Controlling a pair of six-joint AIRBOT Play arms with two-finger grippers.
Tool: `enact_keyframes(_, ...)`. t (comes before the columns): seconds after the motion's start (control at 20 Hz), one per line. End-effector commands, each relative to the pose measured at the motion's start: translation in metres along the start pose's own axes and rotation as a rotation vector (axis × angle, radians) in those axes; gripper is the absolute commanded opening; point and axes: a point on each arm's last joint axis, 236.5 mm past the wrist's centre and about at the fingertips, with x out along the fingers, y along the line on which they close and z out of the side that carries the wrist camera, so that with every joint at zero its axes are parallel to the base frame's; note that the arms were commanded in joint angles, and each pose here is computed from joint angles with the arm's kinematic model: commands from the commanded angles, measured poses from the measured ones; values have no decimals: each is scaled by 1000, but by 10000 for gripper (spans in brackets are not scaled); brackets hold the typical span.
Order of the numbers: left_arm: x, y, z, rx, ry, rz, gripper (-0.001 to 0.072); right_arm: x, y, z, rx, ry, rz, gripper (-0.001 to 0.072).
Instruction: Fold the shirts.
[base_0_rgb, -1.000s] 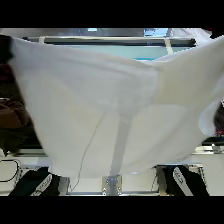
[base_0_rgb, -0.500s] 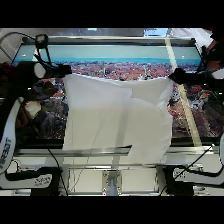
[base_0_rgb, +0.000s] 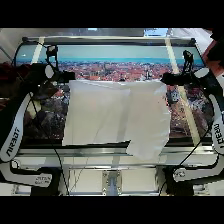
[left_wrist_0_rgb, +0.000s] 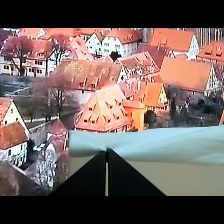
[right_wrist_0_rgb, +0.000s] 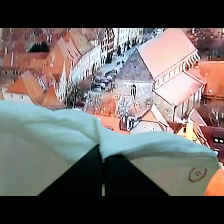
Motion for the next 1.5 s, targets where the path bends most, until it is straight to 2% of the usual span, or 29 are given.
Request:
enact_keyframes(0.0,-26,6,-29,82,137,18,10,-41,-16,-34,-158,181,-120,24)
enact_keyframes(0.15,-27,7,-60,80,255,20,10,-57,-21,-58,-186,285,-149,24)
enact_keyframes(0.45,5,16,-147,81,440,32,10,-19,-34,-150,-90,454,-113,25)
enact_keyframes(0.7,24,-4,-176,5,474,-47,12,10,-36,-184,6,415,-93,29)
enact_keyframes(0.75,26,-8,-174,-9,464,-62,19,13,-34,-182,18,402,-87,61)
enact_keyframes(0.8,28,-10,-170,-17,448,-70,67,13,-31,-181,27,396,-78,174)
enact_keyframes(0.85,28,-11,-168,-19,438,-72,247,12,-30,-182,34,403,-73,303)
enact_keyframes(0.9,28,-10,-167,-19,438,-71,430,9,-29,-186,35,423,-66,346)
enact_keyframes(1.1,-8,-7,-133,9,337,-62,445,-33,-32,-188,9,456,-91,346)
enact_keyframes(1.25,-81,-7,-87,49,136,-67,445,-97,-47,-157,23,300,-174,364)
enact_keyframes(1.35,-119,-3,-83,62,62,-59,445,-133,-51,-165,102,274,-186,503)
enact_keyframes(1.45,-137,-3,-99,47,62,-66,445,-146,-44,-215,230,390,-119,525)
